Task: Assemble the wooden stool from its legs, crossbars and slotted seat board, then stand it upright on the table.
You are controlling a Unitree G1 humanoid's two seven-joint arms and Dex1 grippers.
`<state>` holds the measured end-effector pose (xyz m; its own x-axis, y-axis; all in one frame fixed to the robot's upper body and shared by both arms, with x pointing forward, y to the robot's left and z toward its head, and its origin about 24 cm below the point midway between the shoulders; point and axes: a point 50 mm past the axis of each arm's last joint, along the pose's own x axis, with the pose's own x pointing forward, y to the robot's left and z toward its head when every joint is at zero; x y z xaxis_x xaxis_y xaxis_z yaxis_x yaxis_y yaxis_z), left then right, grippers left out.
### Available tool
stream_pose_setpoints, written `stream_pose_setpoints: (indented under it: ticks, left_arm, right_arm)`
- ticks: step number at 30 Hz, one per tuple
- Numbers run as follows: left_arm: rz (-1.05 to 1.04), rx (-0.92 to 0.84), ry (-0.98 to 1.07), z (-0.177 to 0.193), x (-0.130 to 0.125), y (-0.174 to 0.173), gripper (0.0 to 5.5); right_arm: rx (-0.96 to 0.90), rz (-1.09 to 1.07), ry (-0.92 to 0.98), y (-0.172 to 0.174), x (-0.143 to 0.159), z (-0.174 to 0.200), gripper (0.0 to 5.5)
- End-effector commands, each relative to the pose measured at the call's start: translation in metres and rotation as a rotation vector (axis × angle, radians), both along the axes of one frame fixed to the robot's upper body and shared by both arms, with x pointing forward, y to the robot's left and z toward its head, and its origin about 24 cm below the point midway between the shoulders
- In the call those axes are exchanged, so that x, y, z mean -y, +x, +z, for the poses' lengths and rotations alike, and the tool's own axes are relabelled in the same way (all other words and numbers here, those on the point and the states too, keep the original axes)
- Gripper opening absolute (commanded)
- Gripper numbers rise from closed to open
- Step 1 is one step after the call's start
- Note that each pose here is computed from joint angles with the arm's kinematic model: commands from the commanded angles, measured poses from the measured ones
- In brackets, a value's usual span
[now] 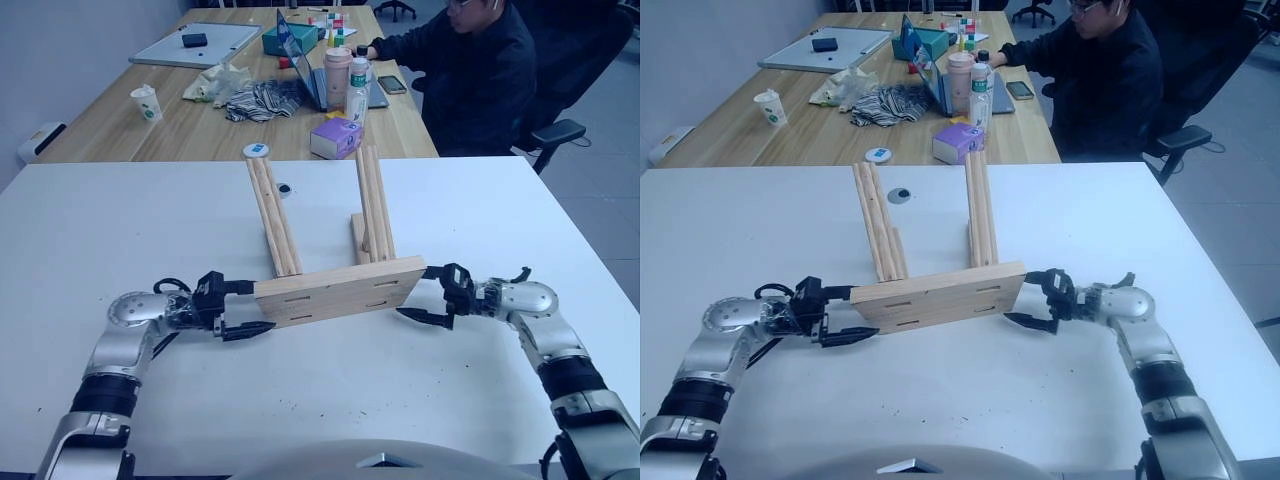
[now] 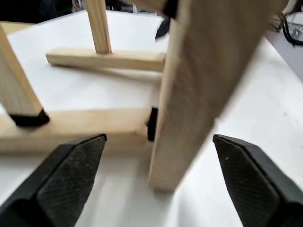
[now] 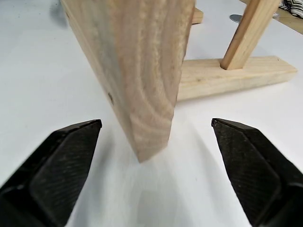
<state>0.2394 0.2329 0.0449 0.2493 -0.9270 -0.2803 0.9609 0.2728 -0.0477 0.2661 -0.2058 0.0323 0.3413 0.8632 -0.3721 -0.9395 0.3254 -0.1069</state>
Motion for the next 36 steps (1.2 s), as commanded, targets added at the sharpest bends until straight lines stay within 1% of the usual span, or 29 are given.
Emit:
stream_pose_setpoints:
  ticks: [1,10,12,14,16,18,20,22,24,28,31,33,36]
  left_arm:
    - [-0.031,0.011,-0.004,0.002,0.004,0.005,3.48]
    - [-0.06,-0.016,-0.002,0.002,0.006,0.006,2.14]
    - [-0.063,-0.016,-0.005,0.004,0.006,0.007,1.78]
    - [-0.035,-0.038,-0.073,0.013,0.009,0.011,1.56]
    - [0.039,-0.113,-0.344,0.065,0.023,0.032,1.52]
    - [0.015,-0.178,-0.525,0.121,0.036,0.044,1.52]
    - [0.031,-0.233,-0.615,0.16,0.037,0.055,1.52]
    - [0.089,-0.298,-0.625,0.199,0.039,0.071,1.52]
    - [0.14,-0.342,-0.607,0.221,0.043,0.082,1.49]
    - [0.374,-0.507,-0.578,0.217,0.053,0.12,1.47]
    - [0.594,-0.607,-0.526,0.186,0.058,0.148,1.48]
    - [0.689,-0.676,-0.528,0.163,0.061,0.156,1.49]
    - [0.791,-0.73,-0.561,0.143,0.057,0.161,1.55]
  right_arm:
    - [0.024,0.025,0.033,0.013,-0.011,0.006,3.48]
    - [-0.064,0.092,0.119,0.011,-0.018,0.019,2.08]
    - [-0.08,0.107,0.136,0.009,-0.02,0.024,1.89]
    - [-0.102,0.115,0.154,0.007,-0.02,0.032,1.83]
    - [-0.192,0.04,0.306,0.014,-0.016,0.058,1.83]
    - [-0.269,-0.013,0.528,0.023,-0.014,0.097,1.83]
    - [-0.305,-0.028,0.72,0.031,-0.011,0.139,1.83]
    - [-0.35,-0.039,0.907,0.041,0.0,0.187,1.83]
    - [-0.432,-0.077,0.964,0.049,0.006,0.213,1.83]
    - [-0.535,-0.352,1.045,0.089,0.007,0.237,1.76]
    - [-0.641,-0.576,1.055,0.117,-0.003,0.22,1.76]
    - [-0.706,-0.7,1.07,0.127,-0.008,0.205,1.76]
    - [-0.762,-0.798,1.083,0.135,-0.013,0.191,1.76]
